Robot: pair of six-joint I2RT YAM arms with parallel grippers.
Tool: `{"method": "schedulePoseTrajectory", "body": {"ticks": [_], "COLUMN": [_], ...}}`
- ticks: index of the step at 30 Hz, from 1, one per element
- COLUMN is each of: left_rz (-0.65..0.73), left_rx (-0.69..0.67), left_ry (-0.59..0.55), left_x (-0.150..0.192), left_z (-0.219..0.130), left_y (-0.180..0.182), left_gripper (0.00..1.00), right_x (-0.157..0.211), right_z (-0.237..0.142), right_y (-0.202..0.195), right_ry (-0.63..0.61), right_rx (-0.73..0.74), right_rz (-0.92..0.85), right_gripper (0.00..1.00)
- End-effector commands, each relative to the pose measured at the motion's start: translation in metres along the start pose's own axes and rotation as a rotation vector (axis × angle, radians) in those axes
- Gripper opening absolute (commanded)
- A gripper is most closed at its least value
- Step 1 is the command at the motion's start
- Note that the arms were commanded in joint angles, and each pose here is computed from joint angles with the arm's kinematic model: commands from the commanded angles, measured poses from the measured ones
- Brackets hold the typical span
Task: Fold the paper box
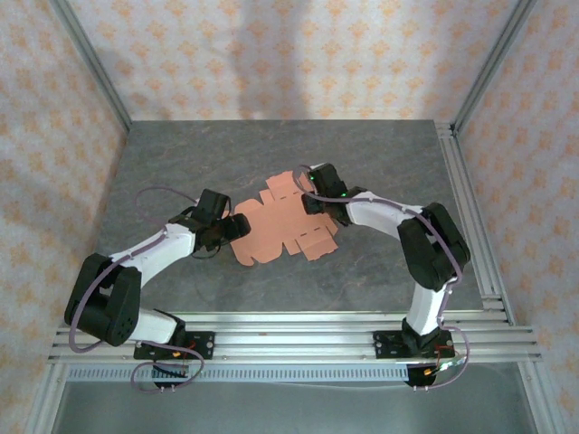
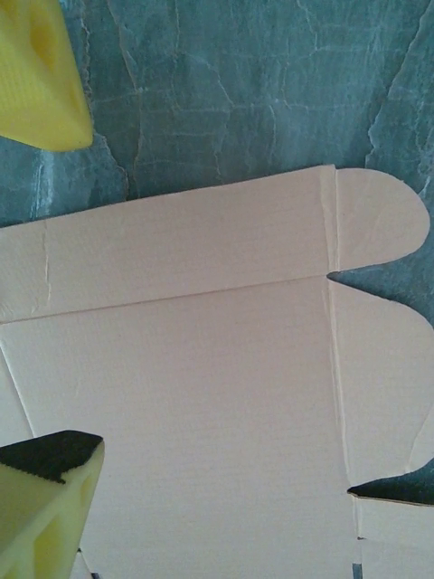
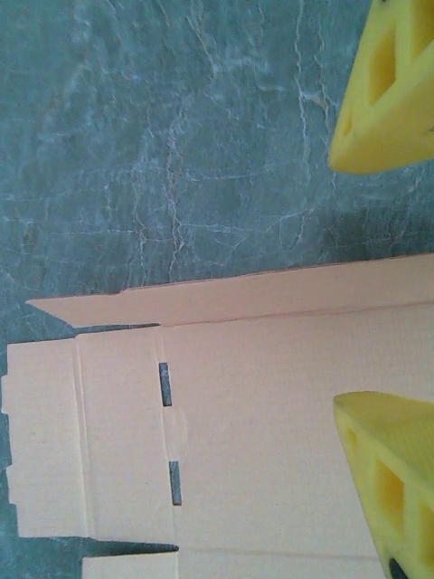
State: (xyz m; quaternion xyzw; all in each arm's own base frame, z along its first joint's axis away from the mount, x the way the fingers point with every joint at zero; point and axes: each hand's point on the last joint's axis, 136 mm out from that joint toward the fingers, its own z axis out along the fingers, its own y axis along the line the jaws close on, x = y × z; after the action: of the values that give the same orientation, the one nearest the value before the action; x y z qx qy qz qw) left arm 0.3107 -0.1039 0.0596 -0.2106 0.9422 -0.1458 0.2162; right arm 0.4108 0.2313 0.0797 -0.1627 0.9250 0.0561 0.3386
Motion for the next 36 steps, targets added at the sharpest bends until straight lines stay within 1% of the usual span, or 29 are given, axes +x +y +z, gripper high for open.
{"method": "schedulePoseTrajectory", "body": {"ticks": [1,3,8,10,12,15,16,18,19,20,22,23,25,28,32,36], "left_rz": [0.0,-0.001,0.001,0.003,0.003,0.003,0.003,0.003,0.003,0.003,0.003,0.005,0.005,0.003,0.004,0.005], "left_rx": [0.002,0.001,-0.005,-0.004,-0.006,-0.006,-0.007,-0.005,-0.003,-0.002,-0.003,-0.002,-0.003,0.0,0.002,-0.001], "left_ry": [0.016,0.018,0.024,0.024,0.026,0.025,0.023,0.024,0.022,0.021,0.021,0.023,0.024,0.027,0.027,0.026], "left_x": [-0.002,-0.001,0.0,0.0,0.001,0.001,0.0,0.0,0.0,-0.001,-0.001,-0.001,0.0,0.0,0.0,0.0], "left_z": [0.001,0.001,0.002,0.002,0.002,0.002,0.002,0.002,0.002,0.002,0.002,0.002,0.003,0.004,0.003,0.003], "left_y": [-0.003,-0.003,-0.001,-0.001,0.0,0.0,-0.001,-0.001,-0.001,-0.002,-0.002,-0.002,-0.002,-0.003,-0.004,-0.003], "left_gripper": [0.83,0.83,0.83,0.83,0.83,0.83,0.83,0.83,0.83,0.83,0.83,0.83,0.83,0.83,0.83,0.83], "right_x": [0.019,0.025,0.028,0.028,0.029,0.029,0.029,0.029,0.028,0.028,0.027,0.026,0.026,0.027,0.031,0.031], "right_z": [0.01,0.015,0.023,0.025,0.027,0.027,0.026,0.023,0.022,0.02,0.017,0.016,0.014,0.014,0.014,0.012], "right_y": [0.013,0.013,0.011,0.008,0.004,-0.002,-0.003,-0.005,-0.006,-0.008,-0.011,-0.012,-0.012,-0.011,-0.011,-0.021], "right_ry": [0.086,0.109,0.13,0.137,0.144,0.149,0.148,0.15,0.149,0.15,0.142,0.136,0.135,0.141,0.153,0.177], "right_rx": [-0.11,-0.107,-0.091,-0.07,-0.047,-0.016,-0.008,0.003,0.015,0.025,0.038,0.04,0.04,0.043,0.087,0.268], "right_rz": [0.049,0.044,0.036,0.023,0.008,-0.011,-0.018,-0.034,-0.042,-0.047,-0.05,-0.05,-0.051,-0.057,-0.11,-0.246], "right_gripper": [0.65,0.63,0.53,0.47,0.39,0.19,0.14,0.13,0.16,0.23,0.25,0.24,0.16,0.0,0.0,0.0]}}
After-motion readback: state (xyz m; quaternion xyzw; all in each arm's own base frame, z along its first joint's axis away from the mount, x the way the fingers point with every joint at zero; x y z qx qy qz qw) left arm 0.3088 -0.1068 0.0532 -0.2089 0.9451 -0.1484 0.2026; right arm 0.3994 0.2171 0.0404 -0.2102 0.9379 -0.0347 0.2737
